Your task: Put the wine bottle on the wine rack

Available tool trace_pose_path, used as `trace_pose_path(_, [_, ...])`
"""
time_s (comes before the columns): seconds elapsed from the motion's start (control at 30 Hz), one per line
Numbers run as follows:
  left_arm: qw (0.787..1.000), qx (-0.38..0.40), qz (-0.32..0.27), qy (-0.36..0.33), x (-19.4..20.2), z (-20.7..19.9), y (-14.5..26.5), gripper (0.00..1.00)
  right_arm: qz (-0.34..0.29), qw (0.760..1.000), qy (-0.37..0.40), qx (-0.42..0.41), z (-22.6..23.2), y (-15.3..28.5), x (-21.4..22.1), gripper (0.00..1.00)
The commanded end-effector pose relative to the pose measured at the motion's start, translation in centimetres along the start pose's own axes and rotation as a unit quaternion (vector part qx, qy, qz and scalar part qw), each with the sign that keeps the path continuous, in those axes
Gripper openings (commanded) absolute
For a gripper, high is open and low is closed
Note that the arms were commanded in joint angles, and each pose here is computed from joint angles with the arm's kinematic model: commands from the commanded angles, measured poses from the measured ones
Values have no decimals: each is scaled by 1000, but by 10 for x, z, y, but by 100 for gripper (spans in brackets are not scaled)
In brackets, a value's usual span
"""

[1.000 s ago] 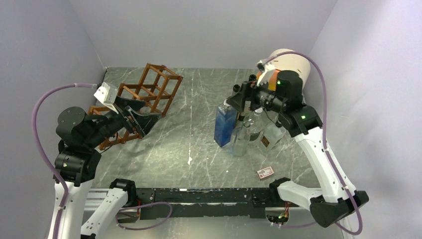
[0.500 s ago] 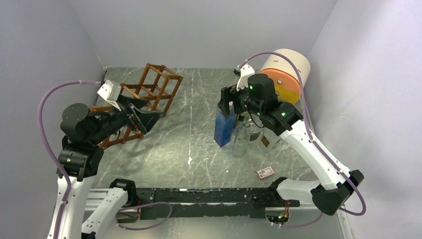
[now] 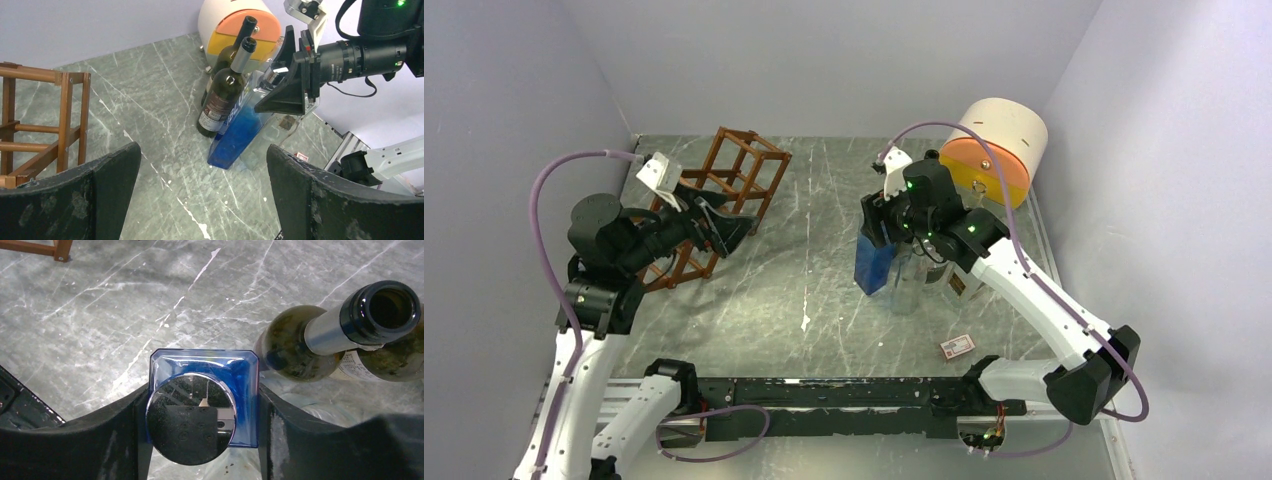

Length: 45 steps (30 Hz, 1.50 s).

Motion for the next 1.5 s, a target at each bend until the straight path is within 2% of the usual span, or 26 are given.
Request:
trace_pose_path(0.0, [999, 9, -22, -31, -2, 7, -7, 100, -14, 999, 26, -22, 3, -5, -2, 50])
trace_pose_path(0.07, [999, 13, -24, -36, 1, 11, -12, 100, -20, 999, 29, -20, 2, -6, -2, 42])
trace_pose_path(0.23, [996, 59, -37, -56, 13, 17, -27, 99, -64, 997, 6, -32, 9, -1, -19, 31])
trace_pose_path(0.37, [993, 82, -48, -71, 28, 17, -38, 100, -121, 989, -49, -72, 22, 5, -36, 28])
trace_pose_path(0.53, [987, 101, -61, -108, 54, 10, -52, 100, -159, 974, -118, -111, 34, 9, -50, 24])
trace_pose_path(0.7, [980, 111, -15, -164, 81, 4, -77, 98, -184, 956, -178, -140, 43, 14, -62, 22])
trace_pose_path(0.77, [971, 109, 18, -213, 95, 4, -89, 99, -204, 945, -205, -154, 46, 18, -67, 17])
trace_pose_path(0.9, [962, 81, 71, -251, 107, 11, -102, 99, -234, 926, -231, -186, 49, 25, -68, 17])
trace_pose_path(1.27, [948, 174, 43, -262, 124, -1, -105, 100, -251, 895, -290, -225, 55, 30, -69, 16])
trace_pose_path(1.47, [953, 171, 44, -246, 125, 0, -113, 99, -241, 886, -308, -249, 59, 29, -67, 16])
Point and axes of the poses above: each gripper's point midway between its finger pads, its own y axis back along the fingers, its own z axis along the line the jaws close on, x = y × z, the point moved 10 cm from there along y, back along the fingers, and after that the axes turned 13 degrees about -y, right-handed, at the moved point
